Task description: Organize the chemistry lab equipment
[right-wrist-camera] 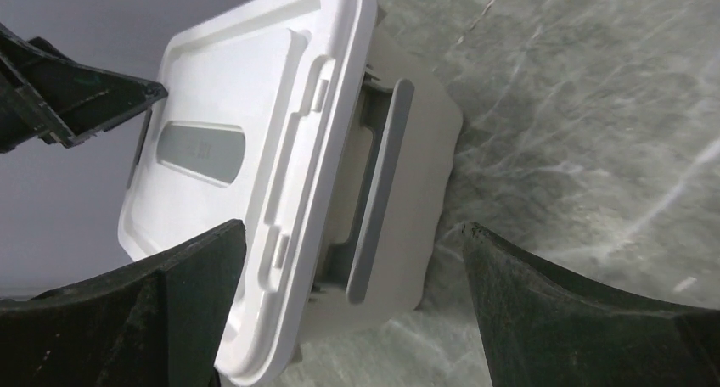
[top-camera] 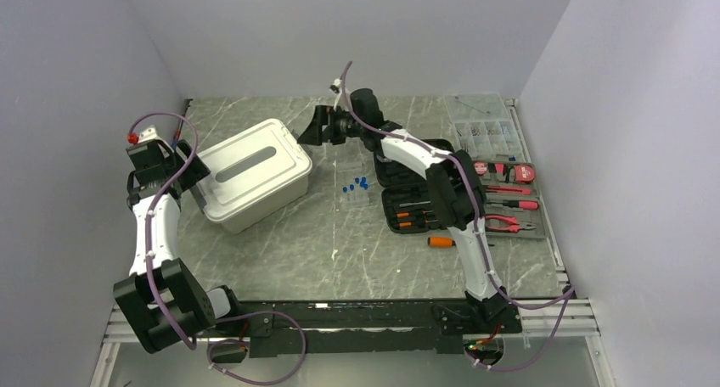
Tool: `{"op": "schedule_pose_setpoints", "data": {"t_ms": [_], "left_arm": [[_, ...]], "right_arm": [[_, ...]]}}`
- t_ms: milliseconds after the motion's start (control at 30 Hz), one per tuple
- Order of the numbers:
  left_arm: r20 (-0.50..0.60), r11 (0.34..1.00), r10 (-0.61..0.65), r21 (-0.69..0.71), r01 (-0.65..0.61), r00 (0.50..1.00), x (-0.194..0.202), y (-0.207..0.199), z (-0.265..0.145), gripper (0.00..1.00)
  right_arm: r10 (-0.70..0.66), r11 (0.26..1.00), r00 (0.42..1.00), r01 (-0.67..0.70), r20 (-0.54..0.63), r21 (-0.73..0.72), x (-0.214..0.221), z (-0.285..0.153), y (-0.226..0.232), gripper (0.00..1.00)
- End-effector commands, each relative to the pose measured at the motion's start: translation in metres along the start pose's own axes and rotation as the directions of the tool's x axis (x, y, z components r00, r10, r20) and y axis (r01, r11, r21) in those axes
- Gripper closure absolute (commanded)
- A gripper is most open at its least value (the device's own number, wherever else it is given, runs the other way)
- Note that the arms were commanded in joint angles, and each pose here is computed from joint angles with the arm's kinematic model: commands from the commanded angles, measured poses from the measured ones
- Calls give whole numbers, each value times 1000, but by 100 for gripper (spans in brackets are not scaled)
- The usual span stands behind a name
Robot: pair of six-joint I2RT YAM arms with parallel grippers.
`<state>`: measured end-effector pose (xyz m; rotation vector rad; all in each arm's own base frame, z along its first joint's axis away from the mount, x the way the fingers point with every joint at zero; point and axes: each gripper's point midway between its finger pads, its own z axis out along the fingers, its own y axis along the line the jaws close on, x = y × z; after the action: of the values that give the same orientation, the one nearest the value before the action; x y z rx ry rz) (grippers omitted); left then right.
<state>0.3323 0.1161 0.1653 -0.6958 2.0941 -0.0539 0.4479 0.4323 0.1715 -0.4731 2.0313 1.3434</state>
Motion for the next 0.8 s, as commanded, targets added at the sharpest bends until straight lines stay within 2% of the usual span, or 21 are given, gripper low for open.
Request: {"op": "schedule_pose_setpoints", "data": {"t_ms": [0, 267, 400, 500, 767], "left_arm": [[29, 996, -28, 82, 26, 999, -14, -16, -1, 24], [-3, 991, -33, 126, 33, 999, -11, -23, 7, 47], [-15, 991, -34, 132, 36, 999, -9, -24, 9, 52], [-11, 991, -30, 131, 32, 999, -10, -24, 9, 53], [-7, 993, -7, 117, 8, 1000, -14, -21, 12, 56]], "right_arm": [[-9, 996, 999, 6, -31, -92, -2, 16, 29, 0], [18, 990, 993, -34, -115, -139, 27, 36, 41, 1], [32, 985, 991, -53, -133, -163, 35, 36, 49, 5], [30, 991, 991, -46, -128, -128, 36, 36, 51, 18], [20, 996, 995, -11, -93, 90, 42, 26, 33, 50]]}}
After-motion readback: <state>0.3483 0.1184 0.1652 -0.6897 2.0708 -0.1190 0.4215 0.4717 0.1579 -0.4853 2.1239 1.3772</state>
